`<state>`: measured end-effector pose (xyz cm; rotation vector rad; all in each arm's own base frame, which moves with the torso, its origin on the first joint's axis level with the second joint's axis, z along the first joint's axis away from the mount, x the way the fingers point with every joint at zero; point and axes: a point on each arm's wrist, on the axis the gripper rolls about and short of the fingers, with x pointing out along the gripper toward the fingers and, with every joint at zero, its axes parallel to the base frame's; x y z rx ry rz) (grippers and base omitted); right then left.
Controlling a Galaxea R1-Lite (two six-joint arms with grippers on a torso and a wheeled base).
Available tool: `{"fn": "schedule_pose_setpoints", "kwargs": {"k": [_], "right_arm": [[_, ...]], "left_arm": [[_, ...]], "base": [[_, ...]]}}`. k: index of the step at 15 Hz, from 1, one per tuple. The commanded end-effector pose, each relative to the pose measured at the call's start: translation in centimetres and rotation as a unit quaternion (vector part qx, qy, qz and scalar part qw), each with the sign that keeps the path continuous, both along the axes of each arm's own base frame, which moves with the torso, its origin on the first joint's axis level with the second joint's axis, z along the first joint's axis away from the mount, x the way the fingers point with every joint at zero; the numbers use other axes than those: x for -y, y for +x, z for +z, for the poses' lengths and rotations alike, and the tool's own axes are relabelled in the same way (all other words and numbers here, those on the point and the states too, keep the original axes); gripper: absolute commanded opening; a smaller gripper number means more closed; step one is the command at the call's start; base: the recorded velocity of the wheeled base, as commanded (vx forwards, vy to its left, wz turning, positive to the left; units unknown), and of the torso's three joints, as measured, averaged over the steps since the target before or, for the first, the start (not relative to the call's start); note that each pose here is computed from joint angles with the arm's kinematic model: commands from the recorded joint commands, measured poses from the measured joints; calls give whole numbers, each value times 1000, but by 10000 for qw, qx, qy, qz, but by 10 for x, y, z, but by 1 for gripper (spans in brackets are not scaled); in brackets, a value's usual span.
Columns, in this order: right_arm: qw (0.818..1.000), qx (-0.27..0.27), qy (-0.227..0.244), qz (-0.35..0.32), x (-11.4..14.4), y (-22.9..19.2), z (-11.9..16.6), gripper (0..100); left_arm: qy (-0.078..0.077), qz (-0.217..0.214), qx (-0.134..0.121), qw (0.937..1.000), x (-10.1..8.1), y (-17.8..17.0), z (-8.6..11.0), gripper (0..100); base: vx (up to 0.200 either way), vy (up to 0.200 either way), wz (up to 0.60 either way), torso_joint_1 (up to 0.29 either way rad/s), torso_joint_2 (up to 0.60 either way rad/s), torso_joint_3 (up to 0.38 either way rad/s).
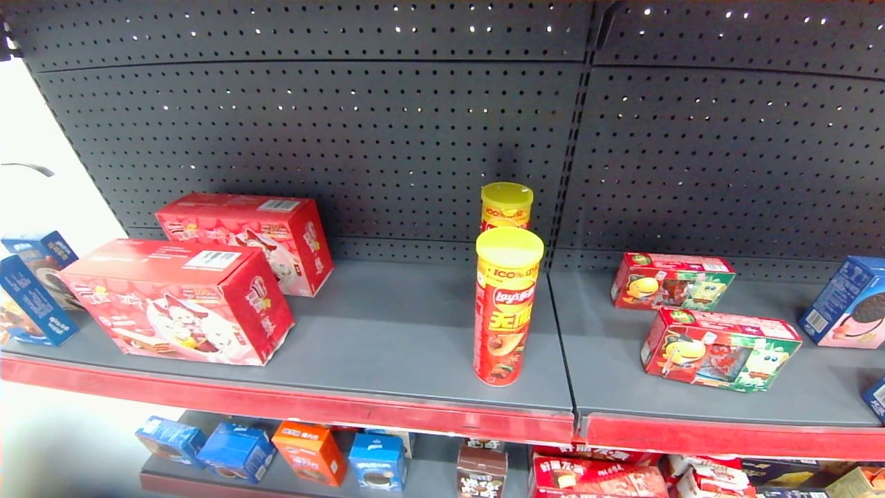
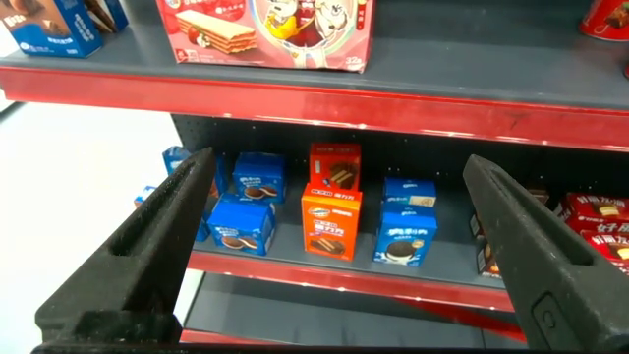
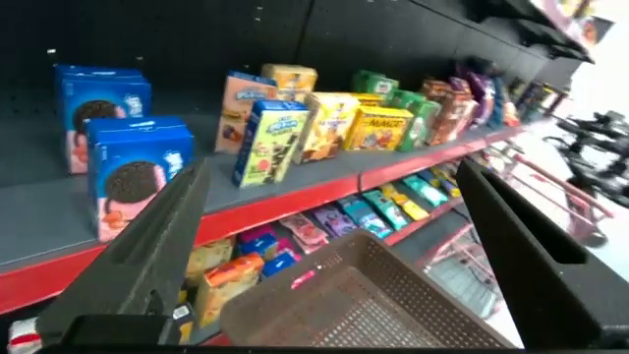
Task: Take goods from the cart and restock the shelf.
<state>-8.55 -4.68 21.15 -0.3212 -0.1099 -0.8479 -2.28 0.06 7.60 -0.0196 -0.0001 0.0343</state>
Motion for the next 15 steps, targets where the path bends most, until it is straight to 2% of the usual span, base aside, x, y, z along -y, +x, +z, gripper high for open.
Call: {"fn": "schedule_pose_setpoints", "kwargs": {"k": [1, 2, 3, 4, 5, 6, 7, 10, 11, 15], "right_arm": [[9997, 139, -117, -150, -14, 0, 6, 100], [9993, 282, -203, 102, -22, 3, 5, 100], [9942, 365, -110, 1008, -31, 18, -4, 100], [9868, 316, 152, 1582, -34, 24, -16, 100], [9817, 271, 316, 1861, -35, 24, -23, 100], [9548, 153, 880, 2836, -39, 19, -39, 100], [9394, 73, 1128, 3236, -44, 19, -46, 100], [9074, -186, 1261, 4004, -48, 26, -57, 100], [9019, -242, 1265, 4123, -48, 31, -64, 100], [9002, -117, 1186, 4189, -48, 49, -85, 100]], "left_arm": [[-2, 5, -14, 10000, 0, 0, 0, 100], [-2, 5, -14, 10000, 0, 0, 0, 100], [-2, 5, -14, 10000, 0, 0, 0, 100], [-2, 5, -14, 10000, 0, 0, 0, 100], [-2, 5, -7, 10000, 0, 0, 0, 100], [-2, 5, -14, 10000, 0, 0, 0, 100], [-2, 5, -7, 10000, 0, 0, 0, 100], [-2, 5, -14, 10000, 0, 0, 0, 100], [-2, 5, -14, 10000, 0, 0, 0, 100], [-2, 5, -14, 10000, 0, 0, 0, 100]], "base": [[0, 0, 0, 0, 0, 0], [0, 0, 0, 0, 0, 0], [0, 0, 0, 0, 0, 0], [0, 0, 0, 0, 0, 0], [0, 0, 0, 0, 0, 0], [0, 0, 0, 0, 0, 0], [0, 0, 0, 0, 0, 0], [0, 0, 0, 0, 0, 0], [0, 0, 0, 0, 0, 0], [0, 0, 0, 0, 0, 0]]}}
